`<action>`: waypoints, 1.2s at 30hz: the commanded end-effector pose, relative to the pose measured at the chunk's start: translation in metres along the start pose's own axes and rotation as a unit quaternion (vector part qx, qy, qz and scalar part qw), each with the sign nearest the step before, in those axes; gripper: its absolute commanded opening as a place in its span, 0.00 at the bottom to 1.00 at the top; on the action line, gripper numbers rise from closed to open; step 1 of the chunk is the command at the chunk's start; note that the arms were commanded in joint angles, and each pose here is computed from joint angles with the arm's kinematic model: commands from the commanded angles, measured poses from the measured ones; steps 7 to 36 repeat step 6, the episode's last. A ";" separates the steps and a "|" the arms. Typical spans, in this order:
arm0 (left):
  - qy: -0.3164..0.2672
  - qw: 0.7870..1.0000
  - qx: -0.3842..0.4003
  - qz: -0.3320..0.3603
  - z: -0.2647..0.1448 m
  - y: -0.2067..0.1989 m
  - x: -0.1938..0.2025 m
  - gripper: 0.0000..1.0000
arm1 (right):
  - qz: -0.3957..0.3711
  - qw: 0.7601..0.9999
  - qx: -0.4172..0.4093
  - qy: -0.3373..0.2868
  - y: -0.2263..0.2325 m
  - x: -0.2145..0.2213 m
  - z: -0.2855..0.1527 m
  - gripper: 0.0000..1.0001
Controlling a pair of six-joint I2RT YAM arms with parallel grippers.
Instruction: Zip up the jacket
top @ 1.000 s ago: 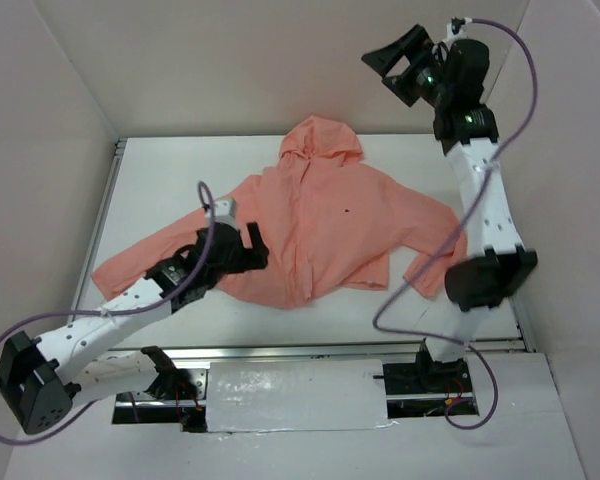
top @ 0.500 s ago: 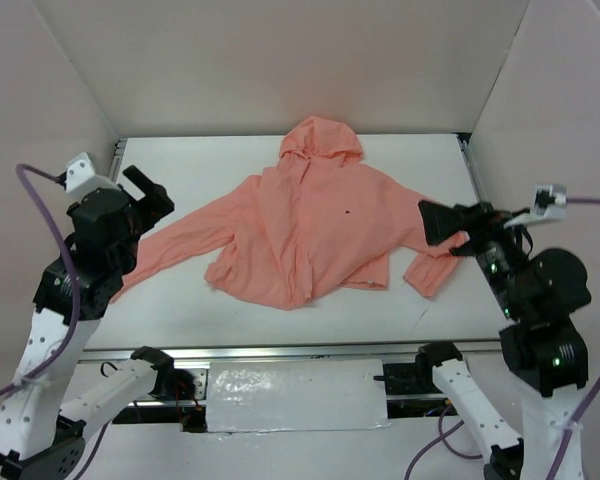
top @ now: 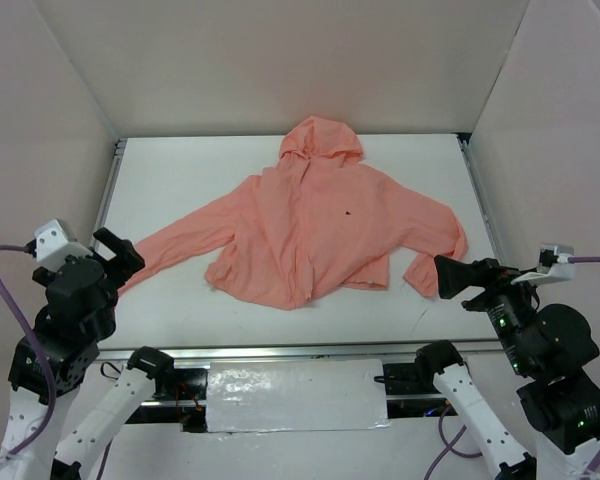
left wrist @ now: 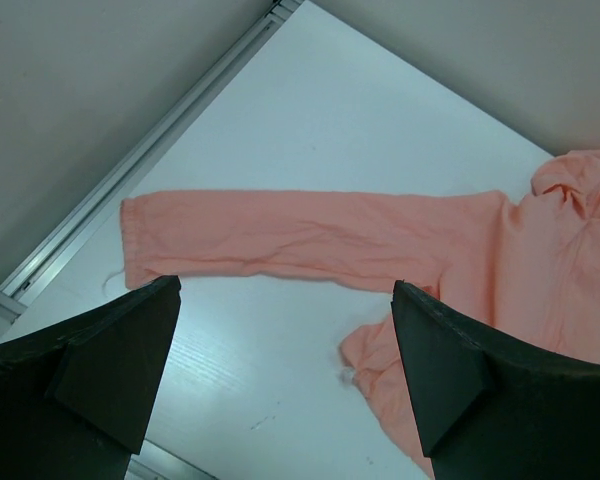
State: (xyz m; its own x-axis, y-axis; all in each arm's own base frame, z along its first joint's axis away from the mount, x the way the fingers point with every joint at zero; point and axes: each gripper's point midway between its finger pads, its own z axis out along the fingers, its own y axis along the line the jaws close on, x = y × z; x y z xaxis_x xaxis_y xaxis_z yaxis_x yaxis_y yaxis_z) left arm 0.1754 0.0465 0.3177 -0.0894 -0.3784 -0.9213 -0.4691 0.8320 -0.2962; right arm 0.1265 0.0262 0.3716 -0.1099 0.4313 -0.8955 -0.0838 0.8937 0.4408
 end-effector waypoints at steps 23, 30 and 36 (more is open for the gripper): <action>-0.019 1.000 -0.011 0.001 -0.006 0.019 0.005 0.99 | -0.021 0.999 0.025 0.023 -0.010 0.008 0.004 1.00; -0.019 1.000 -0.011 0.001 -0.006 0.019 0.005 0.99 | -0.021 0.999 0.025 0.023 -0.010 0.008 0.004 1.00; -0.019 1.000 -0.011 0.001 -0.006 0.019 0.005 0.99 | -0.021 0.999 0.025 0.023 -0.010 0.008 0.004 1.00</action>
